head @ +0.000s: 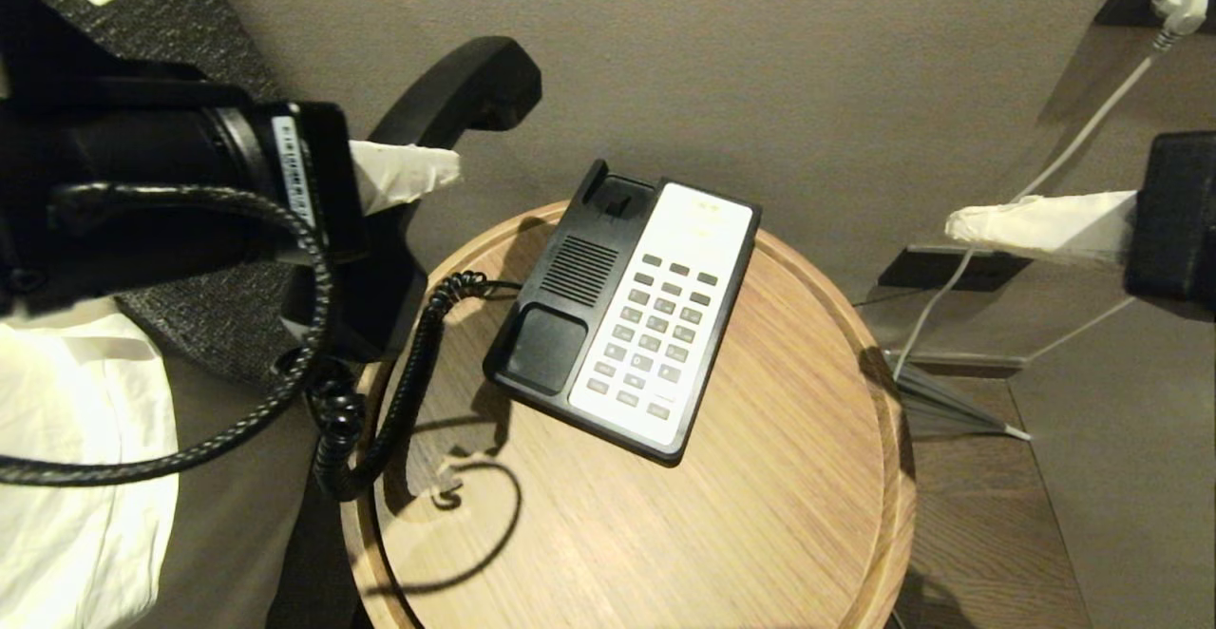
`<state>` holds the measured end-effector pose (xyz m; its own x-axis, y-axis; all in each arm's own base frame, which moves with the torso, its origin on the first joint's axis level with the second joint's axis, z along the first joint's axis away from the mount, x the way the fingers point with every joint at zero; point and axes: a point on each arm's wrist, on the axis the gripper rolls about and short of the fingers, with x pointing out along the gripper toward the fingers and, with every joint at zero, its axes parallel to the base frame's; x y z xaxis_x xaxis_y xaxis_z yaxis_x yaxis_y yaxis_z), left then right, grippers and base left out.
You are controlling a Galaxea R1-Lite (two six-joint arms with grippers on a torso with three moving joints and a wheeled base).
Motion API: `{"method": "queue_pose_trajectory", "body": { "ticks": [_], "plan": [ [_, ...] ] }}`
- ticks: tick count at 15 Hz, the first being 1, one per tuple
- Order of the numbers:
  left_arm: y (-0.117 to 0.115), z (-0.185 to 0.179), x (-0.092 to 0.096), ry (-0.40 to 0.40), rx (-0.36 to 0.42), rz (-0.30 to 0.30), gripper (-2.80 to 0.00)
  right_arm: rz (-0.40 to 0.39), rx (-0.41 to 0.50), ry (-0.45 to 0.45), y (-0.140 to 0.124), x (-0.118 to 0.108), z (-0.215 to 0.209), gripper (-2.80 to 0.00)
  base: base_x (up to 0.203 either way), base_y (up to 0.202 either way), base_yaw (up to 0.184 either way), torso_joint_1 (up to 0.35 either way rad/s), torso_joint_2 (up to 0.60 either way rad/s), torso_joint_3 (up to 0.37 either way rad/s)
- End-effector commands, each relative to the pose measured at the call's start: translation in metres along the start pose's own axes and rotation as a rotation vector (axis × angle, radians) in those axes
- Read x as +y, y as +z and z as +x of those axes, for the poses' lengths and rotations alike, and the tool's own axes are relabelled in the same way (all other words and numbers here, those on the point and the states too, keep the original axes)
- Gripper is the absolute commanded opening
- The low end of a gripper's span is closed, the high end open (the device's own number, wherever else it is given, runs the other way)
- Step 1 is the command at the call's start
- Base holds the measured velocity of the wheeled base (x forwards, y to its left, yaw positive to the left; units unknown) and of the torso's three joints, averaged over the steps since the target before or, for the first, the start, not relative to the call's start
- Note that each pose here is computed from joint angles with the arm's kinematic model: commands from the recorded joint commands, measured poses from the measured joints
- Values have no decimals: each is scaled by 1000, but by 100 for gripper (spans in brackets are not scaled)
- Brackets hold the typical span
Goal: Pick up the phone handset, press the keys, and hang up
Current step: Put the handset back
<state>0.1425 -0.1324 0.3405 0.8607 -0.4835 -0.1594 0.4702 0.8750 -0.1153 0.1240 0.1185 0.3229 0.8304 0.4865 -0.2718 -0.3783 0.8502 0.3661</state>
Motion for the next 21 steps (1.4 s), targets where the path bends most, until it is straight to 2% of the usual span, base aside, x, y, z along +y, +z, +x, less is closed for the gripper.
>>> {"method": "queue_pose_trajectory", "body": {
  "ticks": [1,6,9,21],
  "plan": [
    [-9,28,-7,12,66,17,-280,17,-37,6,5,-3,-17,-280,0,0,0,0,0,0],
    [-26,53,-28,-30,142,47,-280,27,-47,-4,6,-5,-24,-280,0,0,0,0,0,0],
    [-30,63,-34,-28,161,55,-280,38,-47,-14,5,-7,-25,-280,0,0,0,0,0,0],
    [-46,86,-36,15,222,78,-280,47,-55,-13,8,-7,-29,-280,0,0,0,0,0,0]
  ]
}}
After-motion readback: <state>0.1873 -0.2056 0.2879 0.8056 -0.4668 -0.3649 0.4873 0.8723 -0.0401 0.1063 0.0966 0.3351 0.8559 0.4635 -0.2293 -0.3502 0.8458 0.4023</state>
